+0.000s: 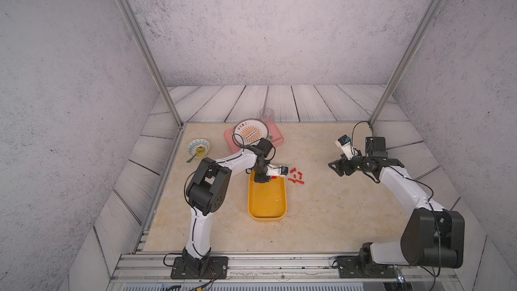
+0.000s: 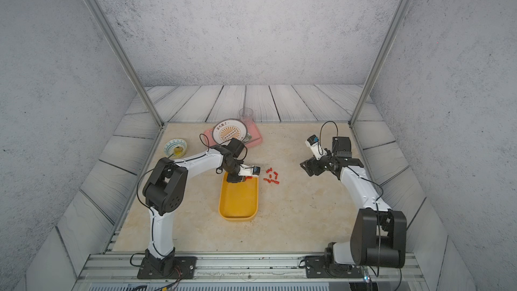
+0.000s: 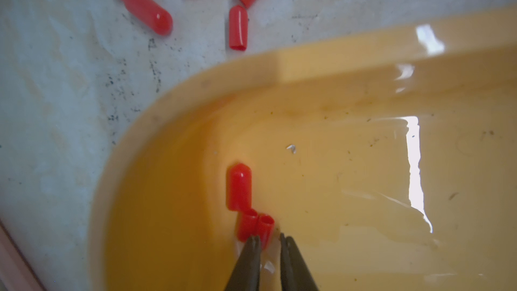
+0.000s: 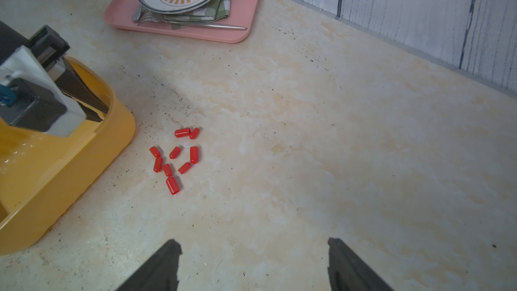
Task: Take the screw protection sleeves out of the storage box
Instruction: Pick up the screw protection sleeve from the storage box.
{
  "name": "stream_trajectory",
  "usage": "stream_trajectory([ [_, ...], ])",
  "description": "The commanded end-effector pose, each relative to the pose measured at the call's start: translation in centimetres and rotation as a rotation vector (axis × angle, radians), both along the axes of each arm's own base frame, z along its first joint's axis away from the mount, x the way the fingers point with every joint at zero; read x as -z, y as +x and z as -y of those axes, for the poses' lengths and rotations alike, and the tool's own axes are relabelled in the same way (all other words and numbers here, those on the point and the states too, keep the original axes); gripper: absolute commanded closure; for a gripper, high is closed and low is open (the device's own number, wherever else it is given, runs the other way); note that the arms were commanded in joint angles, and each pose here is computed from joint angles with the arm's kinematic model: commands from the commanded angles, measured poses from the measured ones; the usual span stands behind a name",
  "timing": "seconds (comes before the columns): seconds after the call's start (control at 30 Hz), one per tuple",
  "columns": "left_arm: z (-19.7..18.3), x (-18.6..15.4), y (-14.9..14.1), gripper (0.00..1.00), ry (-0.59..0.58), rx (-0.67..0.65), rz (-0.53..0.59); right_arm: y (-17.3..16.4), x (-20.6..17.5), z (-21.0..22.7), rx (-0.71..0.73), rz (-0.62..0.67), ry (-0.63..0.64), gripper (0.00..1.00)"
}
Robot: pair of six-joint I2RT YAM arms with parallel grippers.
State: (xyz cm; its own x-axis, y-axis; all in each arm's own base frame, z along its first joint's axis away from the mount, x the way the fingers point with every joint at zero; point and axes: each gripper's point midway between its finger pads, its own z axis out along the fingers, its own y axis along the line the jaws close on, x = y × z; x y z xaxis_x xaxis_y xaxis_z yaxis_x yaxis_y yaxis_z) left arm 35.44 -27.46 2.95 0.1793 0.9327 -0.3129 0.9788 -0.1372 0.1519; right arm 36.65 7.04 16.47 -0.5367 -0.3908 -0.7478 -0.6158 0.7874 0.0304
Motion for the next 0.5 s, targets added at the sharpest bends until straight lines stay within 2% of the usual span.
stream_trajectory([
  [0.0, -0.2, 0.4, 0.2, 0.82, 0.013, 0.005, -0.014, -0.5, -1.4, -0.2, -0.016, 0.038, 0.011, 0.15],
  [0.47, -0.8, 0.7, -1.1, 0.86, 0.034, 0.048, -0.054, -0.5, -1.5, -0.2, -0.017, 0.040, 0.010, 0.15],
])
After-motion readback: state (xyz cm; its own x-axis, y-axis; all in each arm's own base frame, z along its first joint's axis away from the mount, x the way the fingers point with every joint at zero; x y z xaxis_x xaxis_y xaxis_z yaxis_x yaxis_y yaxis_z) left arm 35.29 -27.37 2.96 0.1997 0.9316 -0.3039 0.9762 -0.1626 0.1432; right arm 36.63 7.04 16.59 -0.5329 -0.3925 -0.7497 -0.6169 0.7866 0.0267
